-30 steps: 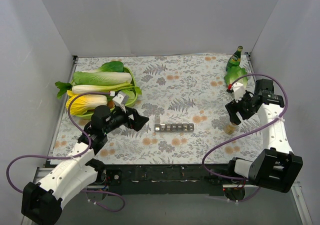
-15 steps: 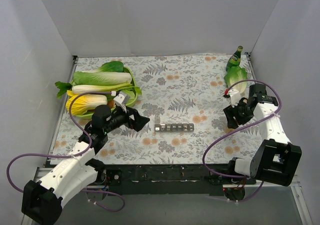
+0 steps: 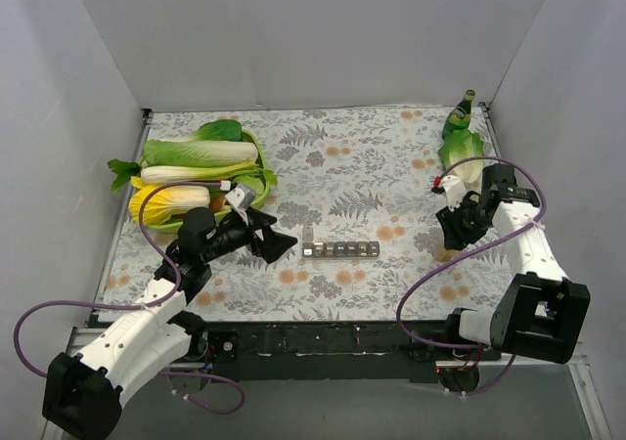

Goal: Sort the pills into containers

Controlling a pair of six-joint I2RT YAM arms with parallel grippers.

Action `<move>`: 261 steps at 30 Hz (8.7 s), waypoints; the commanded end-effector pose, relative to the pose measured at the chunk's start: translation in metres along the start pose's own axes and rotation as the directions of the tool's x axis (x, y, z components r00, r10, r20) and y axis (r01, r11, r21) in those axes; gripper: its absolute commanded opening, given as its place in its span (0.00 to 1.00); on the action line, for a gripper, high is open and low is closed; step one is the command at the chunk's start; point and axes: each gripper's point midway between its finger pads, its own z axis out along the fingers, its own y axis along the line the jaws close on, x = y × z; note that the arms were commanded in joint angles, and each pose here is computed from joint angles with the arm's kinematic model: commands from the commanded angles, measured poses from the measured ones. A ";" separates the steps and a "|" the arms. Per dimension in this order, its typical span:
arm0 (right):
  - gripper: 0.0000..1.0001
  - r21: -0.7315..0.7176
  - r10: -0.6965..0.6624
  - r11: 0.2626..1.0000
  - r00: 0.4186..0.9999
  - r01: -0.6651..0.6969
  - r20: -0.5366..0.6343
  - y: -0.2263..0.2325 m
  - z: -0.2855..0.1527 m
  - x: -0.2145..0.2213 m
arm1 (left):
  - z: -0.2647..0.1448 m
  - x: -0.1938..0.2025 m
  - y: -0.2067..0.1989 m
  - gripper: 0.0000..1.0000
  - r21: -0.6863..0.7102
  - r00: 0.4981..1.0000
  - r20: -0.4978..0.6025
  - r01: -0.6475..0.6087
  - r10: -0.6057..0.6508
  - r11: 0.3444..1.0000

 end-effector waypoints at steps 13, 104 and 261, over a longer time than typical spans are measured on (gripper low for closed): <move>0.25 -0.320 -0.642 0.682 0.748 0.658 0.169 0.126 0.010 -0.047 | -0.001 0.016 -0.039 0.98 0.249 0.999 -0.009 -0.044 0.048 0.967; 0.98 -0.503 -0.197 0.509 0.663 0.699 0.723 0.242 -0.059 -0.149 | 0.096 -0.062 -0.113 0.00 0.038 0.954 0.171 0.242 -0.245 0.970; 0.07 -0.496 -0.185 0.345 0.575 0.797 0.797 0.274 -0.082 -0.143 | 0.029 -0.090 -0.165 0.72 0.570 0.940 0.171 -0.340 0.297 0.748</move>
